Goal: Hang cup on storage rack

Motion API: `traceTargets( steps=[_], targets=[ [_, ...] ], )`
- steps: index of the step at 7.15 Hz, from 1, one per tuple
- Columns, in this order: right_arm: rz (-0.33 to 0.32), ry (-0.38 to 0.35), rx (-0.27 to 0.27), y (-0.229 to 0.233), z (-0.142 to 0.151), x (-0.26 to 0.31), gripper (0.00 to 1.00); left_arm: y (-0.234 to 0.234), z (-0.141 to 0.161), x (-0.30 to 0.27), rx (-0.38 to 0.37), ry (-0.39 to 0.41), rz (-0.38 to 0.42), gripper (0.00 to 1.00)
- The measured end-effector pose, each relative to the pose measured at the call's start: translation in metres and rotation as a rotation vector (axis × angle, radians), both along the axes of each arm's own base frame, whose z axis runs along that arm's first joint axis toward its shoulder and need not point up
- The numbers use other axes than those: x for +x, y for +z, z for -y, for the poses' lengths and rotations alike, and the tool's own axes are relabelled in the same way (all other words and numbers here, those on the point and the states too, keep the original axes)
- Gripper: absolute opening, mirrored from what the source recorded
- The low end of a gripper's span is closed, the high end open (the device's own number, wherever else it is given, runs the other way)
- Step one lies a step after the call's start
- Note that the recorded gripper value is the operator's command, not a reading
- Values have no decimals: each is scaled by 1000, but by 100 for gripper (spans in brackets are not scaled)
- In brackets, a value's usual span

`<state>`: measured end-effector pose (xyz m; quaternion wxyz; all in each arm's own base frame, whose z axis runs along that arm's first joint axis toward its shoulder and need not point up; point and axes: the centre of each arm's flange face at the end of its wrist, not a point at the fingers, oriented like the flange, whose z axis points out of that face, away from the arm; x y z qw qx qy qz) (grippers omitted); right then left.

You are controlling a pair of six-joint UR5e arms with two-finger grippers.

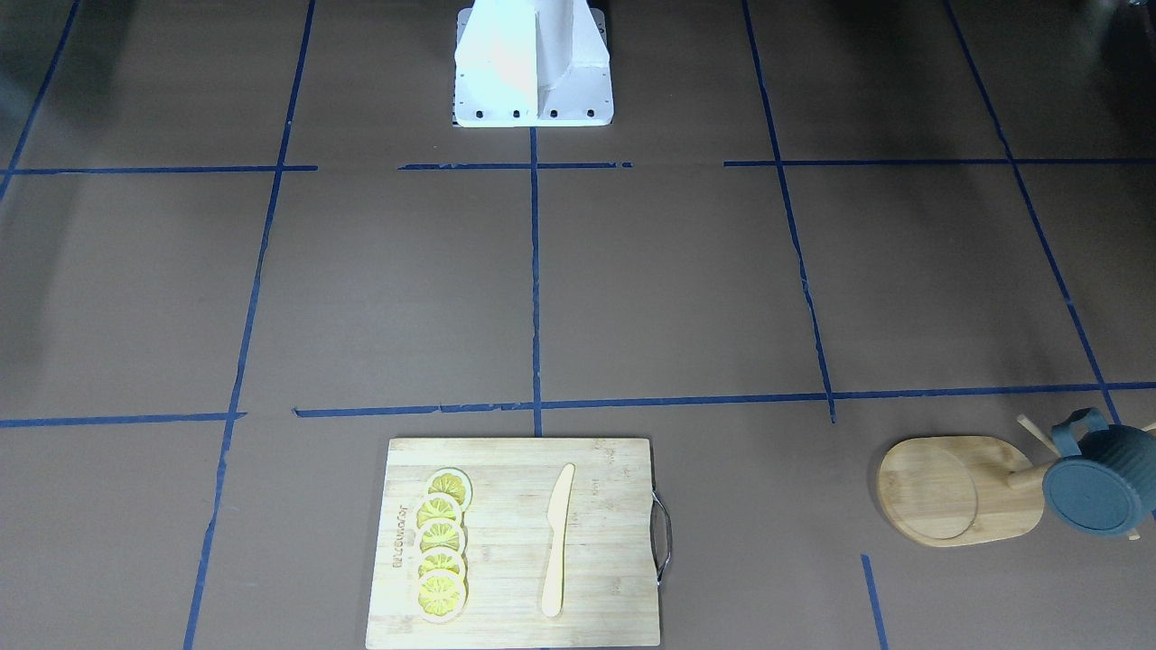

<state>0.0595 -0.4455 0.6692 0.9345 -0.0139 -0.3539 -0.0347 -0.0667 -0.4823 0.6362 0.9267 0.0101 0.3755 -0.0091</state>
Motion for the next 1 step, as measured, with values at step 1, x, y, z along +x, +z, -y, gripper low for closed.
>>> traceTargets(
  steps=[1],
  targets=[
    [0, -4, -2, 1, 0, -2, 100, 0, 0, 0, 0, 0, 0, 100]
  ],
)
